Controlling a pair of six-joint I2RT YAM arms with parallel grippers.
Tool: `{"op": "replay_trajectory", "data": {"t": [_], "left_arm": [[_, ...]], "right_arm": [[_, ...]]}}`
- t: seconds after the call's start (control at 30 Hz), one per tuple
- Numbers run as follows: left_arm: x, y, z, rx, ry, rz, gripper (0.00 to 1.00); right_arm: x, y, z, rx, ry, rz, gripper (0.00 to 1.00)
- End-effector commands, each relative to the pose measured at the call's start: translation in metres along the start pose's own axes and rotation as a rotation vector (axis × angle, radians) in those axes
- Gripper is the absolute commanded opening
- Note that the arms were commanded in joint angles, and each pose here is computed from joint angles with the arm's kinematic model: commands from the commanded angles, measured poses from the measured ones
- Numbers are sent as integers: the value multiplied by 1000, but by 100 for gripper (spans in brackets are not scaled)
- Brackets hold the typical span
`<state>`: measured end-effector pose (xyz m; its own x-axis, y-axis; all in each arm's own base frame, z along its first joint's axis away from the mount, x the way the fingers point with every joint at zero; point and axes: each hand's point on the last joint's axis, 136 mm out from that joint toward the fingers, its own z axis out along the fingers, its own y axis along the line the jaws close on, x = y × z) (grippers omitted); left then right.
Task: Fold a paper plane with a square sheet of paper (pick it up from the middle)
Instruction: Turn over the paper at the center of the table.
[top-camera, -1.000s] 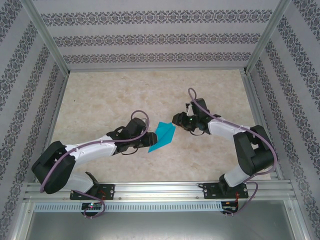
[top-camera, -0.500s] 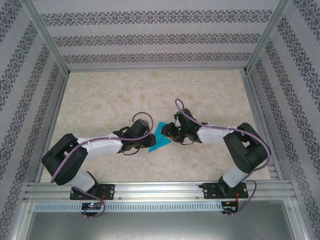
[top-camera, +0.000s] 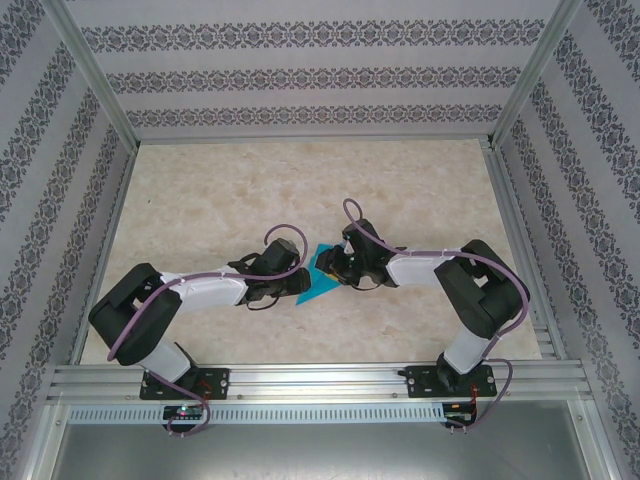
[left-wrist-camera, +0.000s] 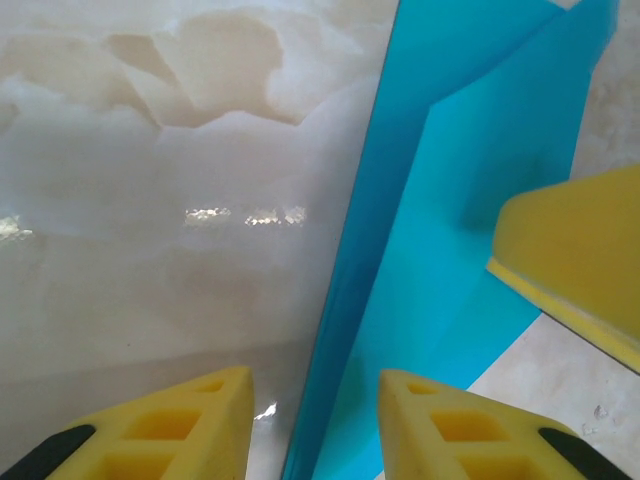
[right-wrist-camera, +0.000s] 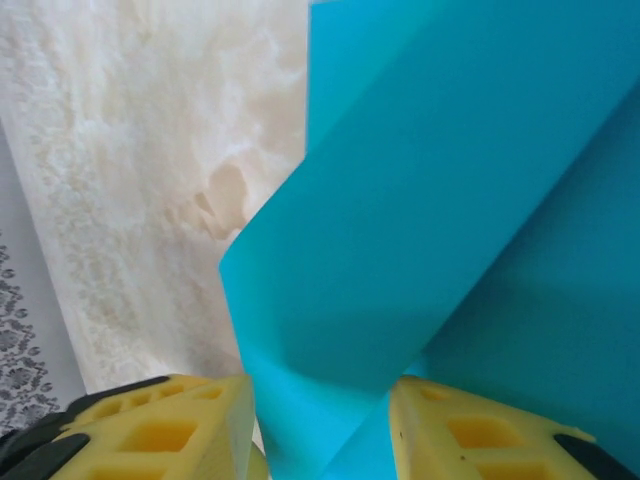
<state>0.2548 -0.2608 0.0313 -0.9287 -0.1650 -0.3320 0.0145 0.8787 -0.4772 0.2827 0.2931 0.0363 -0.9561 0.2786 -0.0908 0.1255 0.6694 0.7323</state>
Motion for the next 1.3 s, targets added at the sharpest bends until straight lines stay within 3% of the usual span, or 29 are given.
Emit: {"op": "replay_trajectory", "data": {"t": [0.0, 0.5, 0.67, 0.73, 0.87, 0.93, 1.1, 1.27], "left_arm": [[-9, -4, 3, 25, -20, -16, 38], [-12, 3, -5, 15, -27, -52, 40], [-17, 10, -21, 5, -41, -77, 43], [-21, 11, -31, 11, -51, -85, 45], [-29, 10, -55, 60, -89, -119, 57], [-33, 5, -68, 118, -106, -134, 69], [-46, -37, -108, 389, -142, -127, 92], [-57, -81, -141, 631, -165, -71, 100]], "right_arm": [[-5, 13, 5, -55, -25, 7, 40], [0, 14, 19, -103, -19, 46, 29], [-3, 25, 16, -146, -42, 19, 7], [-6, 36, 6, -185, -62, -18, 3], [-12, 63, -24, -254, -100, -127, 1], [-15, 75, -42, -299, -112, -173, 1], [-26, 104, -93, -440, -131, -234, 1], [-30, 141, -133, -574, -116, -293, 1]]}}
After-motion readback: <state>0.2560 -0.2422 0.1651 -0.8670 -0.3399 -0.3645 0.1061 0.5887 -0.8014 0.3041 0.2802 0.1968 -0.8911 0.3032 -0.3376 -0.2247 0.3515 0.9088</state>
